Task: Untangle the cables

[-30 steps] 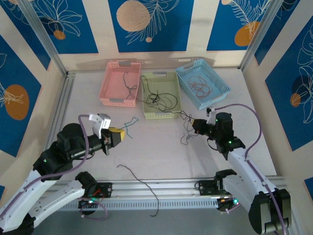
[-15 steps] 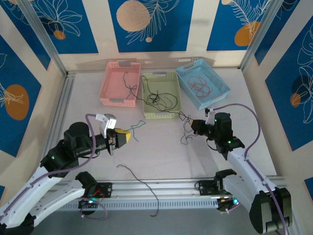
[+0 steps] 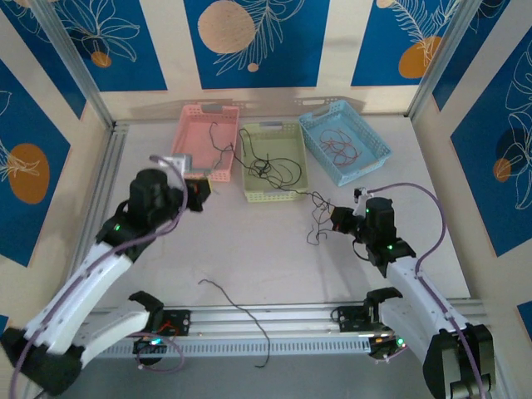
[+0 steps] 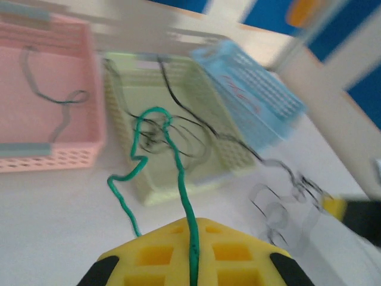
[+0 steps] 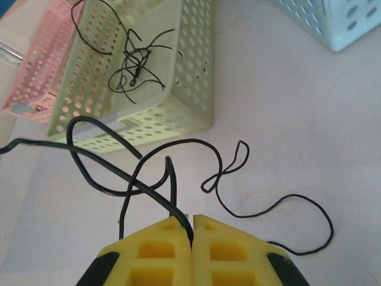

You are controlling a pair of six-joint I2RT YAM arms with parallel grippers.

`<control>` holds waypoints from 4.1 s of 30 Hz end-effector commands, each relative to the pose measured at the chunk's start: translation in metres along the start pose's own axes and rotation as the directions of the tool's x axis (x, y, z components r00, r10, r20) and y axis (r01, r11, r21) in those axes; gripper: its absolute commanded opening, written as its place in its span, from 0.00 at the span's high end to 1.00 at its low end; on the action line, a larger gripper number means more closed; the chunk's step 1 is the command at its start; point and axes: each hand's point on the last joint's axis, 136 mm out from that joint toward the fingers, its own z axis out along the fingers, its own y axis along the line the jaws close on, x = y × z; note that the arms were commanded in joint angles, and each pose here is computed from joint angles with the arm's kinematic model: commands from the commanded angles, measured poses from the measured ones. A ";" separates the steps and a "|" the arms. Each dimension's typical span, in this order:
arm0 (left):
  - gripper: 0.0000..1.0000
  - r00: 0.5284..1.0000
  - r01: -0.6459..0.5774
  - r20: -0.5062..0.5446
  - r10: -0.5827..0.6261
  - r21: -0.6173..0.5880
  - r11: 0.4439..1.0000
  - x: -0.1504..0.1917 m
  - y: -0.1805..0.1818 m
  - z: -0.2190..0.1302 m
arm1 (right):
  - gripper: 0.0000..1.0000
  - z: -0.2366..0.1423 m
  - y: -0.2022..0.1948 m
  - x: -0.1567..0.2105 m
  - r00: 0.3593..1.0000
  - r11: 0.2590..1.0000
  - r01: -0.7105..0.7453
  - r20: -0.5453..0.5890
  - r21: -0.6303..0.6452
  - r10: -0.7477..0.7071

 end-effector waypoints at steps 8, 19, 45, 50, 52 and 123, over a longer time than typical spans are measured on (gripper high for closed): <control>0.82 0.989 0.143 0.053 -0.140 -0.060 0.988 -0.079 0.073 0.108 | 1.00 -0.005 -0.006 -0.006 0.998 1.000 -0.011 0.059 0.015 0.010; 0.65 0.987 0.163 0.024 -0.162 -0.072 0.984 -0.071 0.106 0.135 | 1.00 -0.008 -0.009 -0.006 0.997 1.000 -0.024 0.070 0.018 0.023; 0.28 0.937 0.242 -0.177 -0.300 -0.288 0.926 0.126 0.177 0.122 | 1.00 -0.008 -0.012 -0.005 0.997 0.999 -0.036 0.068 0.023 0.035; 0.35 0.937 0.208 -0.207 -0.282 -0.318 0.925 0.131 0.190 0.141 | 1.00 -0.008 -0.012 -0.005 0.997 0.999 -0.037 0.067 0.021 0.035; 0.38 0.942 0.190 -0.203 -0.267 -0.333 0.923 0.128 0.195 0.145 | 1.00 -0.008 -0.012 -0.005 0.997 0.999 -0.038 0.068 0.022 0.037; 1.00 0.890 0.051 -0.415 -0.187 -0.318 0.947 0.166 0.152 0.081 | 1.00 -0.008 -0.015 -0.005 0.996 0.998 -0.054 0.069 0.025 0.052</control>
